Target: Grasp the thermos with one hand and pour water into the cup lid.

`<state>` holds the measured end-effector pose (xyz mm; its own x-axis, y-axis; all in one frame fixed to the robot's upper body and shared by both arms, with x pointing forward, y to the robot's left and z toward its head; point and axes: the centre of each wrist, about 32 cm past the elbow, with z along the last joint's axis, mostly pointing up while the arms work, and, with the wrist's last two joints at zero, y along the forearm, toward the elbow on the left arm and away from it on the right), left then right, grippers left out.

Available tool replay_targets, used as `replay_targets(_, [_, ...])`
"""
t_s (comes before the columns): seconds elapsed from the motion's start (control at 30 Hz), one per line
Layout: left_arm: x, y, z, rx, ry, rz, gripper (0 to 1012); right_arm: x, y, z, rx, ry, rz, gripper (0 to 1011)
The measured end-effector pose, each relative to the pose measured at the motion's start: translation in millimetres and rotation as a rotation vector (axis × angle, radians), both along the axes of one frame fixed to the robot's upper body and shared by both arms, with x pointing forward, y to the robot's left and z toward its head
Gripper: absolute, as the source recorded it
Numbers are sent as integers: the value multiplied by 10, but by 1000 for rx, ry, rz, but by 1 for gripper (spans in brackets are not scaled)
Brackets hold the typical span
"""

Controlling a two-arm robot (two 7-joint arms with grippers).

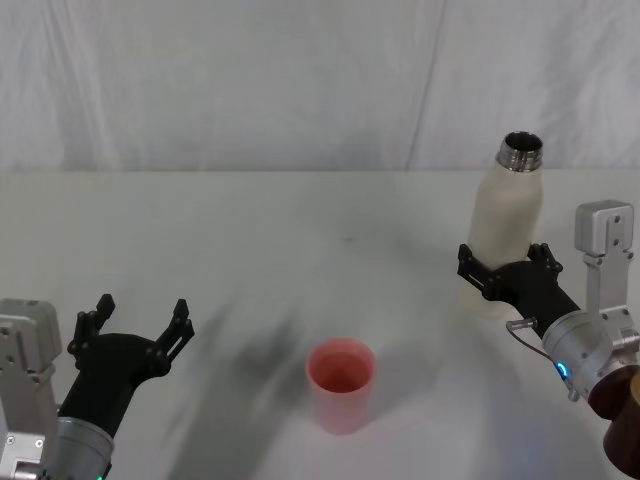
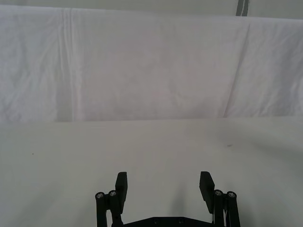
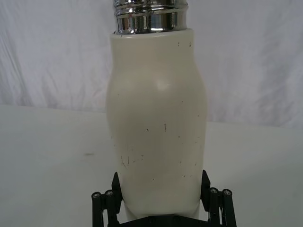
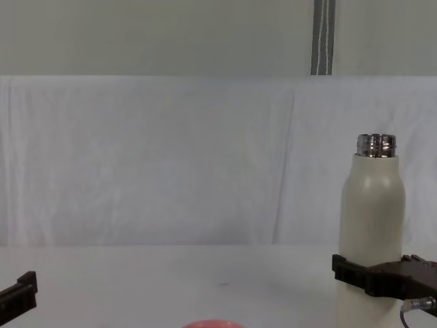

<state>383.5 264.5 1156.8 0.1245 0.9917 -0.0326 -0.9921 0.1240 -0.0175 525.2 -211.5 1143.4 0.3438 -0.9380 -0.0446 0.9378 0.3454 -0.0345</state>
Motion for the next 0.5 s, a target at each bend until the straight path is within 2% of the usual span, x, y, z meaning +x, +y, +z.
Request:
replay_targets(0.07, [0,0,0,0,0,0,1001,-1,0,0,0,0,0,959])
replay_targets(0.5, [0,0,0,0,0,0,1001,-3,-1,2,0,0,1,950])
